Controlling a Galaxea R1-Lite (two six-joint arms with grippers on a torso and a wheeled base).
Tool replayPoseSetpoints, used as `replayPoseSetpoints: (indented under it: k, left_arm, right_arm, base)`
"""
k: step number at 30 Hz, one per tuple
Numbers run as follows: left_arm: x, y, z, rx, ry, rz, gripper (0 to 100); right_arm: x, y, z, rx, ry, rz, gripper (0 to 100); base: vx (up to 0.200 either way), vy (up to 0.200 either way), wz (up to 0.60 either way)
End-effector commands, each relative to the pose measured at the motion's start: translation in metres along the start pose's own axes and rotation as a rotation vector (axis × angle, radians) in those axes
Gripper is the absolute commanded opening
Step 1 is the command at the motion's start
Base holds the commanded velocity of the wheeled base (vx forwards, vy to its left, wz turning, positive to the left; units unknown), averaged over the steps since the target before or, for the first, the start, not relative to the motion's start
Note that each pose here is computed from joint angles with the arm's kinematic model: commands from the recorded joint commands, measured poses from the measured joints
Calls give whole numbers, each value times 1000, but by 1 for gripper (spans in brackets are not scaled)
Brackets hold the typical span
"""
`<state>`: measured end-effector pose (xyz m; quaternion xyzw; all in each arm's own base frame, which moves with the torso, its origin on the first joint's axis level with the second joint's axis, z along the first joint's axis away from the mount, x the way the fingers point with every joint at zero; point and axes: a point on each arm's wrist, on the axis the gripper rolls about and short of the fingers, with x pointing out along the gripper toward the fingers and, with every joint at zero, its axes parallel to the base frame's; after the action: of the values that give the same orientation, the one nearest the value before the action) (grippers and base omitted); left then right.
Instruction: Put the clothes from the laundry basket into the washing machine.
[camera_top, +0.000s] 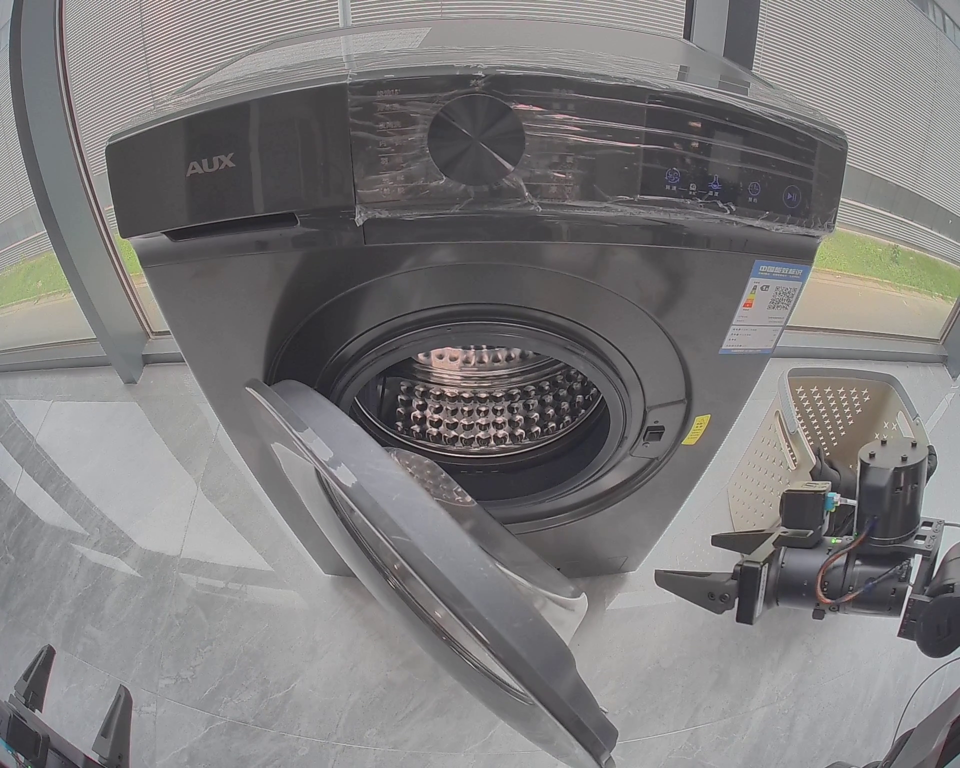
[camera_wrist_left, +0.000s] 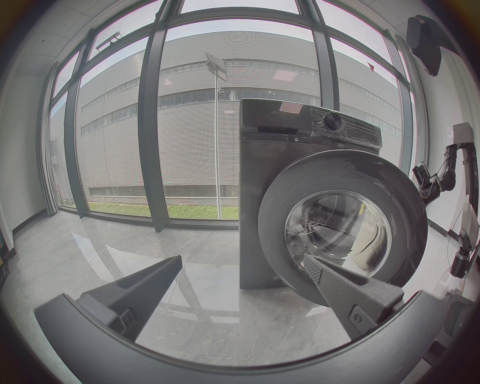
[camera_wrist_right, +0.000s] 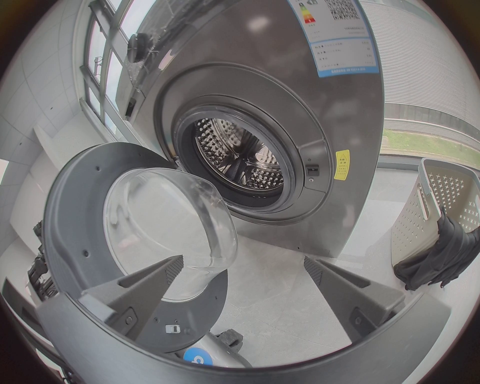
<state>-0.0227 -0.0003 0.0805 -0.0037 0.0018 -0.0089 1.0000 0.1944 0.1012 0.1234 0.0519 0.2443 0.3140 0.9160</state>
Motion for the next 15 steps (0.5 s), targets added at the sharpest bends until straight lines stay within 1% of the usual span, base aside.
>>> replayPoseSetpoints:
  k: [1,3,7,10,13,14,15]
  left_arm:
    - [0,0,-5,0,3,1,100]
    - [0,0,-5,0,3,1,100]
    - [0,0,-5,0,3,1,100]
    - [0,0,-5,0,3,1,100]
    - [0,0,-5,0,3,1,100]
    - [0,0,-5,0,3,1,100]
    - [0,0,-5,0,3,-1,100]
  right_arm:
    - [33,-11,-7,31,51,-45,100]
    - [43,-14,-7,31,51,-63,100]
    - [61,-16,-9,31,46,-70,100]
    - [64,-16,-9,29,47,-69,100]
    - [70,-4,-17,11,79,-26,100]
    - [70,-3,-17,10,82,-24,100]
    - [71,2,-20,2,95,-5,100]
  base:
    - [0,0,0]
    - [0,0,0]
    - [0,0,0]
    - [0,0,0]
    - [0,0,0]
    - [0,0,0]
    - [0,0,0]
